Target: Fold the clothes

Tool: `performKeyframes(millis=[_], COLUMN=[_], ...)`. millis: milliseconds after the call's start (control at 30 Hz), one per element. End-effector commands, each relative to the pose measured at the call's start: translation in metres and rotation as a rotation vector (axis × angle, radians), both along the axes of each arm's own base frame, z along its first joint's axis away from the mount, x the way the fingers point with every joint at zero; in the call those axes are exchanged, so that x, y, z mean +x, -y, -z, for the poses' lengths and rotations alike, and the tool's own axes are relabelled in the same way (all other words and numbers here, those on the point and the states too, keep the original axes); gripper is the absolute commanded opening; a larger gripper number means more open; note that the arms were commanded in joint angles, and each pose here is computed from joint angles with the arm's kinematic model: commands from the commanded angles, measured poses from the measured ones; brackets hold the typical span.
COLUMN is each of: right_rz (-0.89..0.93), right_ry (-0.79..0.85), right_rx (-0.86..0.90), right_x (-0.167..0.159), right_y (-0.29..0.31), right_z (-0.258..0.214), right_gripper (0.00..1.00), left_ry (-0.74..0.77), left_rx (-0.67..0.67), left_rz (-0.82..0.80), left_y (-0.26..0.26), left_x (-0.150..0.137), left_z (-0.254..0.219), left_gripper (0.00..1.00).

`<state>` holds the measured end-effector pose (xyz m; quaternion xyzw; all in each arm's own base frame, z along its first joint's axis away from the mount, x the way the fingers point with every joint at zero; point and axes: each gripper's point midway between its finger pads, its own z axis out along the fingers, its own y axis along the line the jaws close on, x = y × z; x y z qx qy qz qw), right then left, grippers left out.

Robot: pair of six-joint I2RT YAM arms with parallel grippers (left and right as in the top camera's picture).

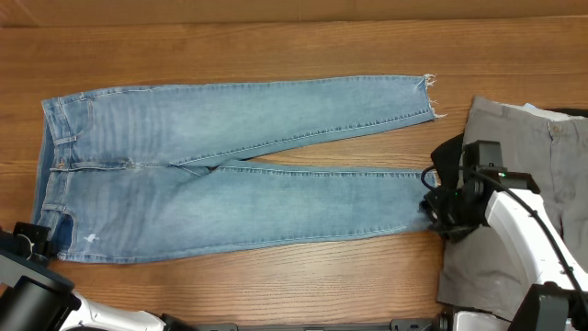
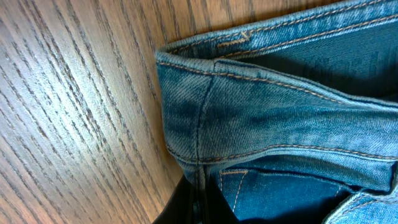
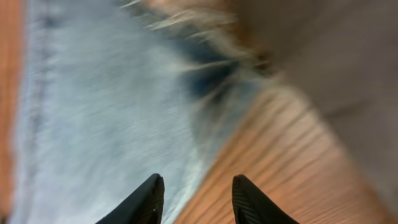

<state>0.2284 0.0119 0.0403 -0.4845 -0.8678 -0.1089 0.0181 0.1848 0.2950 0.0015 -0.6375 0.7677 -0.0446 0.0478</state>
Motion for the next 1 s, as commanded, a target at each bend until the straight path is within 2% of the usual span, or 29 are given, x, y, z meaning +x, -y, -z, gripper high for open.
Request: performKeyframes(millis=[0, 167, 400, 433, 467, 533, 567, 733, 967], right_rz=[0.040, 0.056, 0.052, 0.052, 0.047, 0.039, 0.023, -0.067, -0.132], right_ry=[-0.032, 0.003, -0.054, -0.059, -0.066, -0.074, -0.074, -0.042, 0.093], right_rx=[-0.112, -0.113, -0.108, -0.108, -0.107, -0.108, -0.108, -0.115, -0.161], right_x=[-0.009, -0.004, -0.009, -0.009, -0.010, -0.012, -0.012, -0.003, 0.019], right_y=[0.019, 0.019, 0.019, 0.019, 0.019, 0.019, 0.019, 0.020, 0.025], right_z=[0.017, 0.037, 0.059, 0.061, 0.063, 0.063, 0.061, 0.039, -0.039], right_gripper=[0.39, 0.39, 0.38, 0.30, 0.18, 0.04, 0.04, 0.04, 0.04], left_ry=[0.035, 0.036, 0.032, 0.032, 0.032, 0.031, 0.031, 0.073, 0.075], left_rx=[-0.021, -0.019, -0.024, -0.025, -0.025, -0.027, -0.029, -0.059, -0.050], left_rz=[-0.012, 0.006, 0.007, 0.007, 0.007, 0.008, 0.008, 0.034, 0.032], left_y=[-0.002, -0.002, 0.000, 0.000, 0.000, 0.001, 0.001, 0.007, 0.004], left_x=[0.007, 0.007, 0.006, 0.006, 0.006, 0.006, 0.006, 0.012, 0.013], left_z=[0.000, 0.000, 0.000, 0.000, 0.000, 0.000, 0.000, -0.003, -0.036], left_gripper=[0.04, 0.04, 0.04, 0.04, 0.04, 0.04, 0.04, 0.04, 0.04])
